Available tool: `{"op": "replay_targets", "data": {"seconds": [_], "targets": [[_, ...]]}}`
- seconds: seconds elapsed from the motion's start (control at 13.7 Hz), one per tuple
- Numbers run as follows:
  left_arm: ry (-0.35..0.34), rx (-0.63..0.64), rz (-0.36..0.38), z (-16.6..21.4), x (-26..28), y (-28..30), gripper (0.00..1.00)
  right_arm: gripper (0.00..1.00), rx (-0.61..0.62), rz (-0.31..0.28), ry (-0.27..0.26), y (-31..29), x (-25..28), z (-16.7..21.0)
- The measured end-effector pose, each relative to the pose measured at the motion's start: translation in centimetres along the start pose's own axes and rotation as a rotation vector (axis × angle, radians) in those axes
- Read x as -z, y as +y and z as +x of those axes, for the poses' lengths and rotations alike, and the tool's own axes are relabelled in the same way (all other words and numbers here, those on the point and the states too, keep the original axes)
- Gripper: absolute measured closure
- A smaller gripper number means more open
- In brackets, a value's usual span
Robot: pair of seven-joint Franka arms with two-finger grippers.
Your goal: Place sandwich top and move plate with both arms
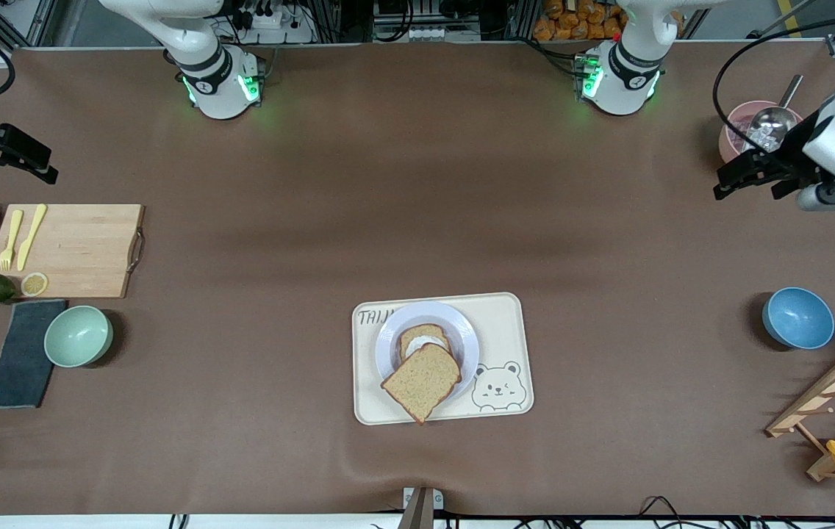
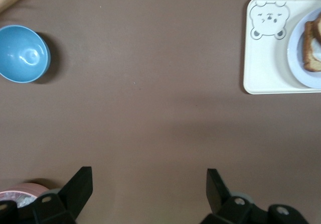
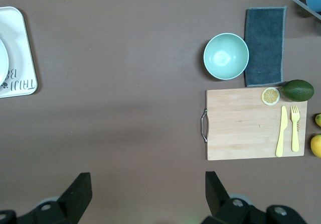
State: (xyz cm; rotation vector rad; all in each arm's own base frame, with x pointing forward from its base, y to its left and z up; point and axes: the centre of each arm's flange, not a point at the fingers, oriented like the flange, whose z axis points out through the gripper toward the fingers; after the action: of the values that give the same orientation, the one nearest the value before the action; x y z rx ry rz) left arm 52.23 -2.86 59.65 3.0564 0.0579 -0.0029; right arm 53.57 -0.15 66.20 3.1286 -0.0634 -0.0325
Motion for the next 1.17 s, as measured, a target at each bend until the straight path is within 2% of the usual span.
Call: {"op": "replay_targets", "data": {"seconds": [0.15, 0.58, 1.17], "targets": [[0.003, -0.021, 0.003, -0.3, 1.8, 0.9, 0.0, 0.0, 0.0, 0.0, 0.0, 0.0, 0.0, 0.0], [0.048, -0.094, 0.123, -1.5, 4.3, 3.7, 0.0, 0.0, 0.001, 0.0, 0.0, 0.0, 0.0, 0.0], [0.009, -0.15, 0.129, -1.2, 3.5, 6.2, 0.0, 0.0, 0.001, 0.0, 0.0, 0.0, 0.0, 0.0]]}}
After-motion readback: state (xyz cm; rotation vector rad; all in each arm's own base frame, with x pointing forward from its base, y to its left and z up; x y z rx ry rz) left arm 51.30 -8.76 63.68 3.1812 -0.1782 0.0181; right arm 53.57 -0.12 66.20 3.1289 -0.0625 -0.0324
